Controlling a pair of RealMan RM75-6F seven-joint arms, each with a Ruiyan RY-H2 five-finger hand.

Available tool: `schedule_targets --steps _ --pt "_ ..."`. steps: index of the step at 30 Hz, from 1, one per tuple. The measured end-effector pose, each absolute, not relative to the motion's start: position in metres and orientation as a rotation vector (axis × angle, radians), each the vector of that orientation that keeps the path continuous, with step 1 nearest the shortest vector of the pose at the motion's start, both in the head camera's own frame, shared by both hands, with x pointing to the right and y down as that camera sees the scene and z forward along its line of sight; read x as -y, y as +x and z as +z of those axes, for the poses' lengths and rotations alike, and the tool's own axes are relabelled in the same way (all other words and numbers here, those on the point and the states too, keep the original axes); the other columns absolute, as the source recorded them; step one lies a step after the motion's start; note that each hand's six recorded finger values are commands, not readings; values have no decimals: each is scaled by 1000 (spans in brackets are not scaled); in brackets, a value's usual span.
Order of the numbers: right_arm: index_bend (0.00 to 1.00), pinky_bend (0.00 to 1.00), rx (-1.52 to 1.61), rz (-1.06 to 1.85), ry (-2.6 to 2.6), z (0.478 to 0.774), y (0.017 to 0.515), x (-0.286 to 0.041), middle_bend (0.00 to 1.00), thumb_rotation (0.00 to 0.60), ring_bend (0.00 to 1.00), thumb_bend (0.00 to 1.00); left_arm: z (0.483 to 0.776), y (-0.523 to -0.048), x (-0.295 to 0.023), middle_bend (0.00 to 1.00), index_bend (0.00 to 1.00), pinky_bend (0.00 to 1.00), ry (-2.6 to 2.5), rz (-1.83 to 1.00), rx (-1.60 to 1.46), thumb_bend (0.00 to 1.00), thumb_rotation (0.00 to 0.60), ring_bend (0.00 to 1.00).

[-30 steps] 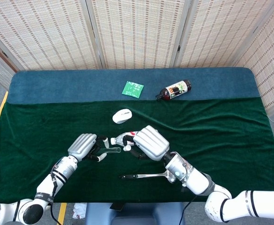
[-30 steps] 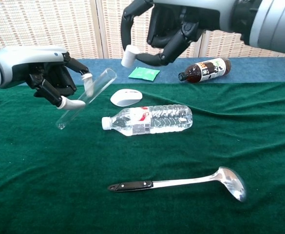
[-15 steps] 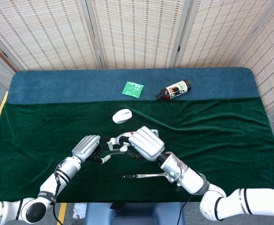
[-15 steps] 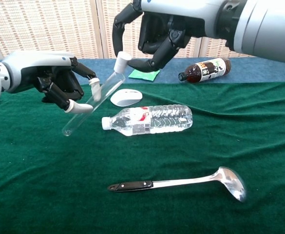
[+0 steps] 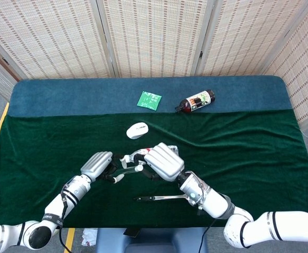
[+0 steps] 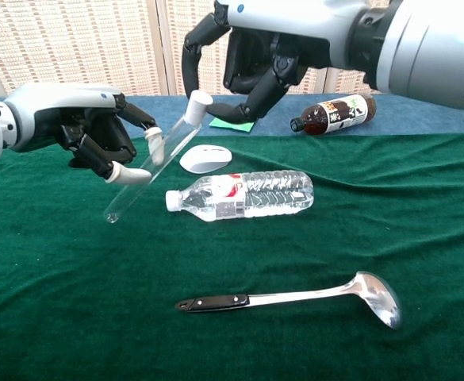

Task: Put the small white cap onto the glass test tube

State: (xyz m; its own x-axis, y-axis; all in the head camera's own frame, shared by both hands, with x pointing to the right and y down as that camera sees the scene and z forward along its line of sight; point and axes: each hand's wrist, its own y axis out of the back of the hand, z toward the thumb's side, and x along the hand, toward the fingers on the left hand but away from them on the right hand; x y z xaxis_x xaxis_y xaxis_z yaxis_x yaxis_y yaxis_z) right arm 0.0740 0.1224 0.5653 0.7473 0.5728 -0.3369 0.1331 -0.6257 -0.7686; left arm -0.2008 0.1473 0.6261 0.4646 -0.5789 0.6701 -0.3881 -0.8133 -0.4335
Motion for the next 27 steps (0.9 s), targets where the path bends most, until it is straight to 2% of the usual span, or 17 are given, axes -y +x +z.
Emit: schedule_targets --steps 27 --pt "740 1000 502 714 -2164 571 56 -125 1000 600 1000 583 617 -201 -143 960 752 906 -2585 -1248 -840 535 600 961"
